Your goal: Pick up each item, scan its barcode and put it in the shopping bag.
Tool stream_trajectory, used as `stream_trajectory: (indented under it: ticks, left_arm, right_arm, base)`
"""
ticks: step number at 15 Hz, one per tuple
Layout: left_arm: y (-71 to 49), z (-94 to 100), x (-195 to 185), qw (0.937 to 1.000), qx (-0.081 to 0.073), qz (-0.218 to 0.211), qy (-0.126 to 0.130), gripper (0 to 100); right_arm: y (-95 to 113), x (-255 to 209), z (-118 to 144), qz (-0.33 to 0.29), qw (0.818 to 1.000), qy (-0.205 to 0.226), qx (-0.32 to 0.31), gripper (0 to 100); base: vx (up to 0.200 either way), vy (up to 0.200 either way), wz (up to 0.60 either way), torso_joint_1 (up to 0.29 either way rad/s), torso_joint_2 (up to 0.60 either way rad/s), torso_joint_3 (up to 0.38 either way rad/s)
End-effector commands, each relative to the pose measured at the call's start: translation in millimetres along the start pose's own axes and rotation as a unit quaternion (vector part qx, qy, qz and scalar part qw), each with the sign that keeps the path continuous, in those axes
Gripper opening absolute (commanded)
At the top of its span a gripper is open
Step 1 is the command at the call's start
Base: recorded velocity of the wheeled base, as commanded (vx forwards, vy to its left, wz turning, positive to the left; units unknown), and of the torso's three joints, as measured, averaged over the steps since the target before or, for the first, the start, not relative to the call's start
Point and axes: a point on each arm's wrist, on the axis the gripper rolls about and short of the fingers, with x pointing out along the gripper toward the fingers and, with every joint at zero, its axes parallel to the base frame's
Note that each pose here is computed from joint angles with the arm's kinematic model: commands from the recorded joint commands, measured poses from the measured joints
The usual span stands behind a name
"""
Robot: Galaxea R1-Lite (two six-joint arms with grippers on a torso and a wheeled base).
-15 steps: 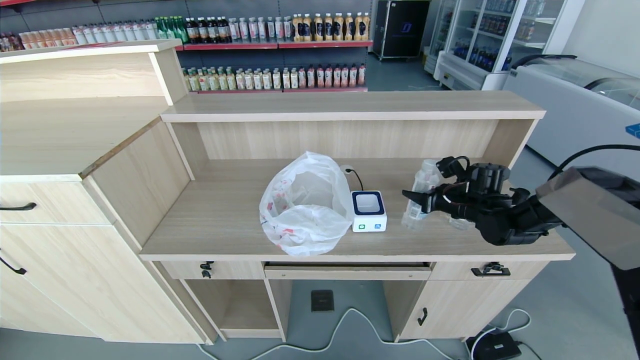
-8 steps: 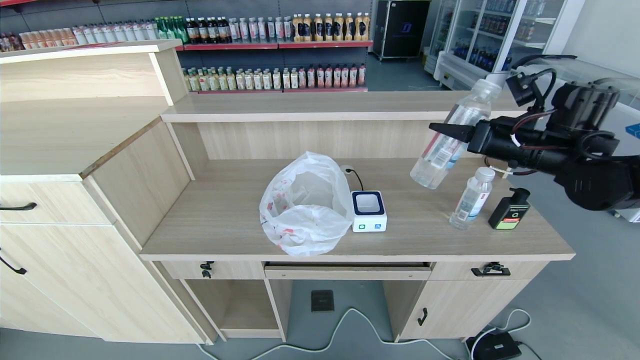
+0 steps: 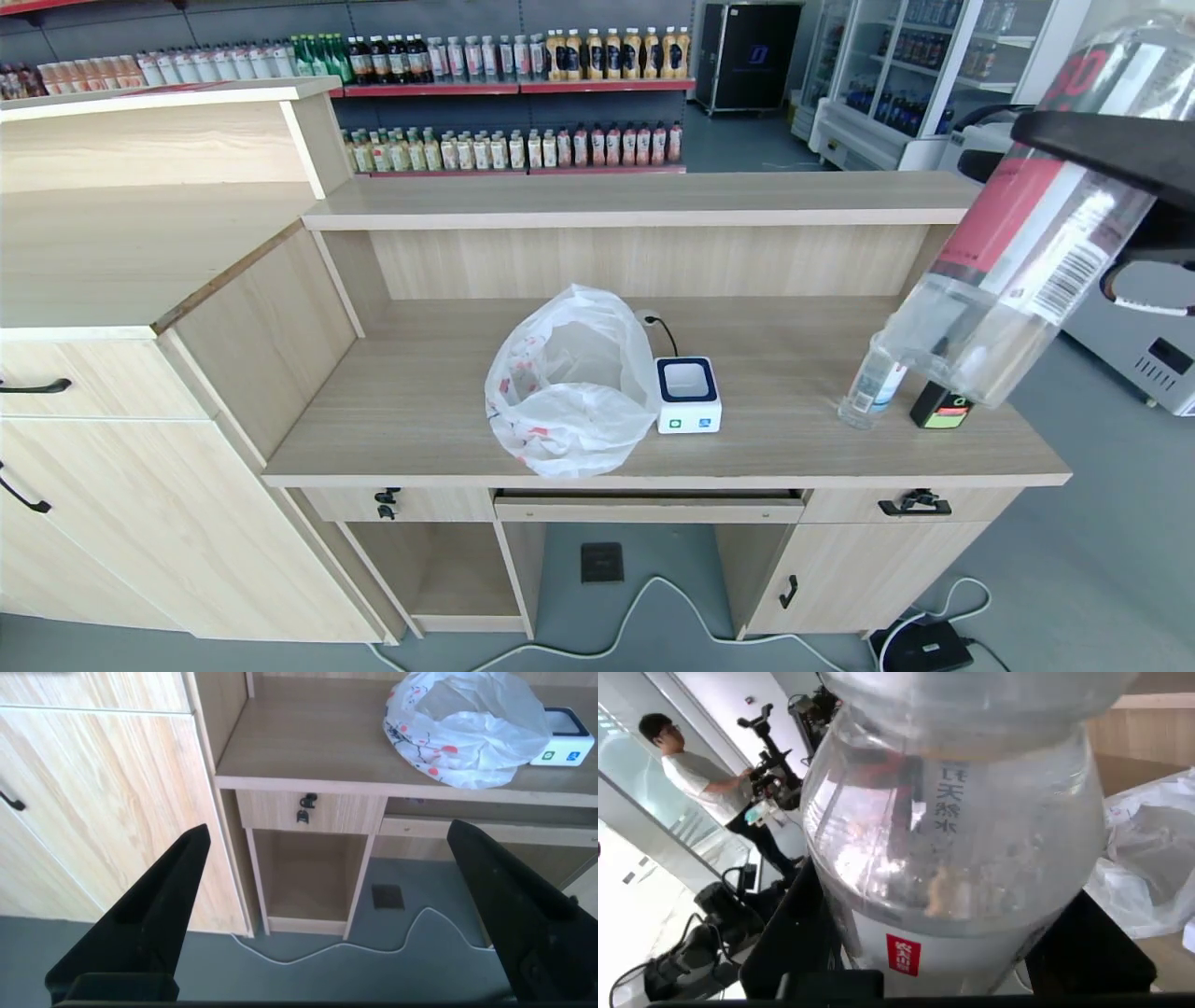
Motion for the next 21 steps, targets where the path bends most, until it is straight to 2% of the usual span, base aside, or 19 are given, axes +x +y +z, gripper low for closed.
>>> stream_trajectory:
  ticks: [1,4,7,9,10,13,18,21]
  left_arm:
    - [0.0,0.0,0,1.0000,0.000,0.000,0.000,100]
    - [0.0,0.0,0,1.0000,0.000,0.000,0.000,100]
    - [0.0,0.0,0,1.0000,0.000,0.000,0.000,100]
    - [0.0,0.0,0,1.0000,0.000,0.000,0.000,100]
    - [0.0,0.0,0,1.0000,0.000,0.000,0.000,100]
    - [0.0,0.0,0,1.0000,0.000,0.000,0.000,100]
    - [0.0,0.0,0,1.0000,0.000,0.000,0.000,100]
    - [0.0,0.0,0,1.0000,0.000,0.000,0.000,100]
  right_arm:
    - [34,-10,-6,0.039,0.999,-0.001,-0.004,0]
    - [56,6,-22,0.103,0.994,0.017,0.032,0]
    - [62,14,-28,0.125,0.991,0.027,0.047,0]
    - [64,13,-26,0.126,0.990,0.030,0.055,0]
    - [71,8,-21,0.131,0.988,0.039,0.075,0]
    - [74,8,-13,0.131,0.987,0.043,0.078,0]
    - [65,11,-12,0.097,0.990,0.043,0.089,0]
    - [67,13,-11,0.084,0.991,0.036,0.094,0]
  base:
    - [0.000,0.000,0.00,0.000,0.00,0.000]
    - [0.000,0.000,0.00,0.000,0.00,0.000]
    - [0.000,0.000,0.00,0.000,0.00,0.000]
    - [0.000,0.000,0.00,0.000,0.00,0.000]
    - [0.000,0.000,0.00,0.000,0.00,0.000]
    - [0.000,0.000,0.00,0.000,0.00,0.000]
    - [0.000,0.000,0.00,0.000,0.00,0.000]
    - [0.000,0.000,0.00,0.000,0.00,0.000]
